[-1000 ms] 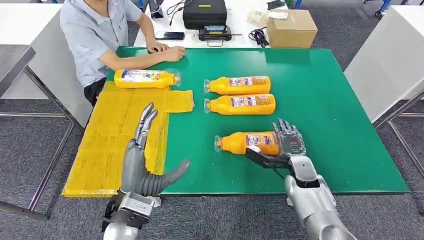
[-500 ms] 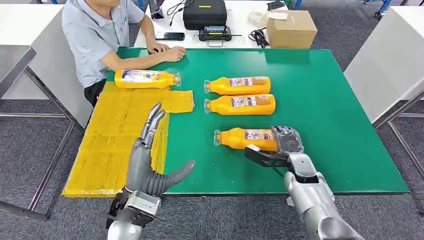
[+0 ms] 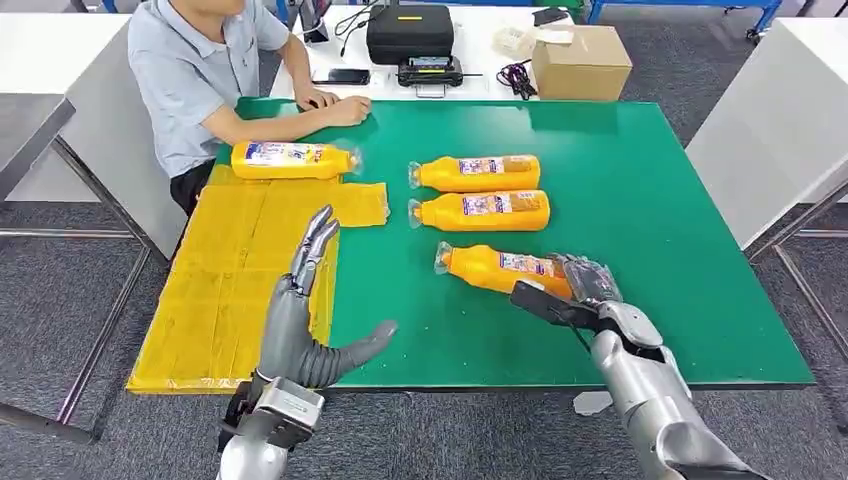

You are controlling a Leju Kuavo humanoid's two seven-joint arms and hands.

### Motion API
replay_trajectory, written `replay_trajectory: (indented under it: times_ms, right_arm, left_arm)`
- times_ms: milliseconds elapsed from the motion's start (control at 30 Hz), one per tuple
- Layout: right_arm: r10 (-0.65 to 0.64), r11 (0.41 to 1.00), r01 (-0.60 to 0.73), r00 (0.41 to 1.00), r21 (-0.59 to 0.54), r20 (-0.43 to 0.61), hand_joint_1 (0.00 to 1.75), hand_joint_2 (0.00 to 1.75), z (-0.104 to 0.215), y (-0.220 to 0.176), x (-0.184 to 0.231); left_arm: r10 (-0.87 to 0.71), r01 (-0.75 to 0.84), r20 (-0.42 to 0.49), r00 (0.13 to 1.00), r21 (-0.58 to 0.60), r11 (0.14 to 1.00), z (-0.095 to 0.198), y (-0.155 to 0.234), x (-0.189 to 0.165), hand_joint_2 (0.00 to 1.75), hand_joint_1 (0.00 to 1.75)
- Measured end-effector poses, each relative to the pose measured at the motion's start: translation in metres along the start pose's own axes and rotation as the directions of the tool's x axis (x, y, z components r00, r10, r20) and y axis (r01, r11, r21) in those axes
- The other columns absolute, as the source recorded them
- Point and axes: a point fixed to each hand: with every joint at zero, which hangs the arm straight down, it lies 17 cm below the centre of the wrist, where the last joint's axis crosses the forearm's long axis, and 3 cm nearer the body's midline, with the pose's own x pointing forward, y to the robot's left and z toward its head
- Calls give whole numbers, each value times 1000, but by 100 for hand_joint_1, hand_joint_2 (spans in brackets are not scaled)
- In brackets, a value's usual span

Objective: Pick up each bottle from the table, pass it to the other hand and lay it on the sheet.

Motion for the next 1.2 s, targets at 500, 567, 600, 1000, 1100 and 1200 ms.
replay_trajectory:
  times_ms: [500,567,600,1000,1100,1200]
  right_arm:
    - [-584,801,599,775,13,239,175,175,28,2,83]
    - [-635,752,659,710,32,303,175,175,37,-2,116]
    - [-650,733,679,683,38,332,175,175,41,-6,129]
    - [-647,693,707,519,145,559,175,175,71,-31,253]
    - [-630,706,691,512,156,583,175,175,73,-30,272]
    - [-610,730,662,515,173,602,175,175,73,-28,289]
  left_arm:
    - [465,-423,-241,852,208,882,18,9,-61,175,0]
    - [529,-469,-296,795,254,846,28,4,-81,175,0]
    - [546,-480,-321,774,265,836,33,1,-89,175,0]
    - [642,-546,-520,563,348,762,75,-44,-154,175,0]
    - [651,-556,-520,553,352,753,72,-50,-157,175,0]
    - [660,-567,-508,553,351,745,65,-55,-157,175,0]
